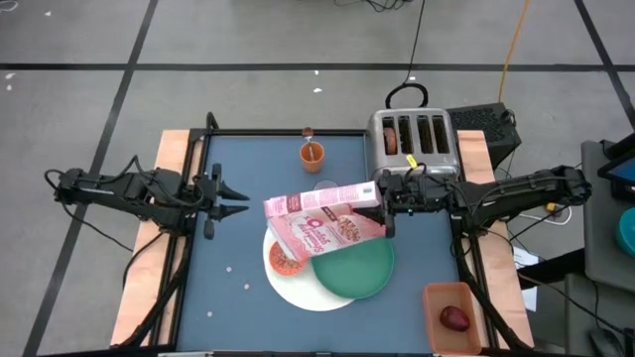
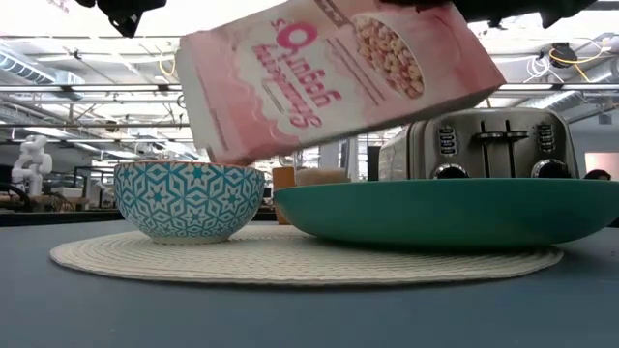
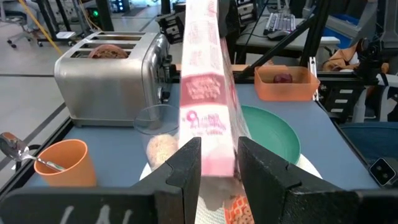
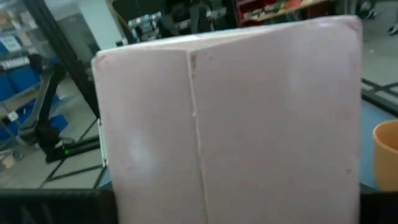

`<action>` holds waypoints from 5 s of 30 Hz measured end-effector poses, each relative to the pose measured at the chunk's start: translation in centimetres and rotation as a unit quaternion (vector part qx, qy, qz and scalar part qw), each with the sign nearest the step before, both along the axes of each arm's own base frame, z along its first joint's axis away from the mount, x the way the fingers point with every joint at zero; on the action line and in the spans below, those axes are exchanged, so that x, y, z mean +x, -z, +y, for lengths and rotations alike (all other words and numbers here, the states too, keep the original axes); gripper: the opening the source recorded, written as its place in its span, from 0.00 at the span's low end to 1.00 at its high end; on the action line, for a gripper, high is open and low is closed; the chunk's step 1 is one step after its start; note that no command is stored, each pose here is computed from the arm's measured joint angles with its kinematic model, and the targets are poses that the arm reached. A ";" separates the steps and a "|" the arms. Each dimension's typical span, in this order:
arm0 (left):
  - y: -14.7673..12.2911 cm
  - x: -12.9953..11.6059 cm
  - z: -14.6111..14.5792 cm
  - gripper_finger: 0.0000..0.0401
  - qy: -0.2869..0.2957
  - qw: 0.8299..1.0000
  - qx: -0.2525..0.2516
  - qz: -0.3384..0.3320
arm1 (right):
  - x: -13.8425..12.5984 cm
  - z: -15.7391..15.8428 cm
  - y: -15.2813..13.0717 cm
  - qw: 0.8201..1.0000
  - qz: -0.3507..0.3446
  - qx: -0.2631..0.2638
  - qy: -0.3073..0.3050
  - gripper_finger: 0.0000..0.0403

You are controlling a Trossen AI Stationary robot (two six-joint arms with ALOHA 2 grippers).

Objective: Arrange a breakfast setting
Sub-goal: Pour the cereal into the orange bowl

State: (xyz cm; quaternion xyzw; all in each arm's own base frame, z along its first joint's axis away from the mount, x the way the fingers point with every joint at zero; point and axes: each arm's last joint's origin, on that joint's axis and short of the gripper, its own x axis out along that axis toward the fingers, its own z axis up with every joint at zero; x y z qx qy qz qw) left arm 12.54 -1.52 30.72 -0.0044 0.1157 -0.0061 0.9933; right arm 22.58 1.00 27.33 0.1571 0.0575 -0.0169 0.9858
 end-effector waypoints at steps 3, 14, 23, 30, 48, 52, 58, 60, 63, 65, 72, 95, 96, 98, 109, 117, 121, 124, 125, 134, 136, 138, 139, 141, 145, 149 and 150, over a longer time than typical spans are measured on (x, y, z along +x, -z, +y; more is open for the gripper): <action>0.0 0.0 0.0 0.28 0.000 1.000 -0.001 0.000 | 0.0 -0.1 0.0 1.000 0.000 -0.002 0.006 0.50; 0.0 0.0 0.0 0.28 0.000 1.000 0.000 0.000 | 0.0 0.0 0.2 1.000 0.011 0.001 0.003 0.50; 0.0 0.0 0.0 0.28 0.000 1.000 0.001 0.001 | 0.0 0.2 0.2 1.000 0.009 0.001 -0.001 0.50; 0.0 0.0 0.0 0.28 0.000 1.000 0.002 0.001 | 0.0 0.1 -0.2 1.000 -0.007 -0.001 0.000 0.50; 0.0 0.0 0.0 0.28 0.000 1.000 0.001 0.001 | 0.0 0.3 0.0 1.000 0.000 -0.003 -0.004 0.50; 0.0 0.0 0.0 0.28 0.001 1.000 0.002 0.001 | 0.0 0.5 0.0 1.000 0.000 -0.010 -0.009 0.50; 0.0 0.0 0.0 0.28 0.000 1.000 0.001 0.001 | 0.0 0.5 0.0 1.000 0.004 -0.010 -0.008 0.50; 0.0 0.0 0.0 0.28 0.000 1.000 0.002 0.001 | 0.0 0.5 0.0 1.000 0.001 -0.016 -0.008 0.50; 0.0 0.0 0.0 0.28 0.001 1.000 0.002 0.001 | 0.0 0.4 -0.1 1.000 -0.004 -0.011 -0.009 0.50; 0.0 0.0 0.0 0.28 0.000 1.000 0.000 0.001 | 0.0 0.5 -0.1 1.000 -0.003 -0.011 -0.009 0.50; -1.0 -0.3 0.0 0.28 -0.003 1.000 -0.013 -0.011 | 0.0 0.3 -0.5 1.000 -0.026 -0.010 -0.005 0.50; -3.8 -2.5 0.6 0.28 -0.053 0.997 -0.046 0.025 | -0.3 -0.2 -3.2 0.986 -0.158 -0.010 0.045 0.50; -3.8 -2.4 0.6 0.28 -0.053 0.997 -0.046 0.026 | -0.4 -0.2 -3.3 0.985 -0.166 -0.013 0.047 0.50; -3.8 -2.4 0.6 0.28 -0.053 0.997 -0.046 0.024 | -0.4 -0.4 -3.7 0.982 -0.183 -0.015 0.053 0.50; -4.0 -2.2 0.6 0.28 -0.052 0.998 -0.046 0.014 | -0.9 -1.1 -5.0 0.964 -0.253 -0.036 0.070 0.50; -3.6 -1.2 0.5 0.39 -0.064 0.997 -0.039 0.033 | -0.9 -1.5 -5.1 0.963 -0.255 -0.038 0.078 0.50; -3.2 -0.4 0.8 0.48 -0.142 0.988 -0.050 0.043 | -1.1 -1.7 -5.4 0.958 -0.272 -0.038 0.082 0.50; -3.1 -0.1 0.7 0.50 -0.139 0.988 -0.038 0.050 | -1.1 -1.7 -5.5 0.956 -0.279 -0.044 0.084 0.50; -3.1 -0.1 0.7 0.50 -0.137 0.989 -0.038 0.050 | -1.2 -1.7 -5.6 0.955 -0.281 -0.049 0.085 0.50; -3.1 0.4 0.6 0.50 -0.138 0.988 -0.043 0.049 | -1.6 -1.7 -6.4 0.938 -0.327 -0.063 0.092 0.50; -3.3 0.9 0.5 0.50 -0.137 0.989 -0.049 0.036 | -1.8 -1.7 -6.7 0.933 -0.339 -0.069 0.094 0.50; -3.5 1.9 0.4 0.50 -0.133 0.990 -0.040 0.021 | -1.9 -1.7 -6.9 0.929 -0.350 -0.072 0.096 0.50; -3.7 2.4 0.3 0.50 -0.130 0.991 -0.033 0.011 | -2.0 -1.7 -6.9 0.927 -0.355 -0.072 0.096 0.50; -3.8 3.8 0.1 0.50 -0.123 0.992 -0.013 -0.006 | -2.0 -1.7 -7.0 0.925 -0.360 -0.073 0.096 0.50; -3.7 6.7 -0.4 0.50 -0.110 0.993 0.029 -0.030 | -2.2 -1.7 -7.2 0.921 -0.368 -0.083 0.099 0.50; -3.0 9.3 -0.9 0.50 -0.088 0.994 0.043 -0.040 | -2.2 -1.7 -7.2 0.920 -0.371 -0.083 0.099 0.50; -2.7 9.8 -1.0 0.50 -0.080 0.995 0.044 -0.041 | -2.2 -1.7 -7.2 0.920 -0.371 -0.084 0.097 0.50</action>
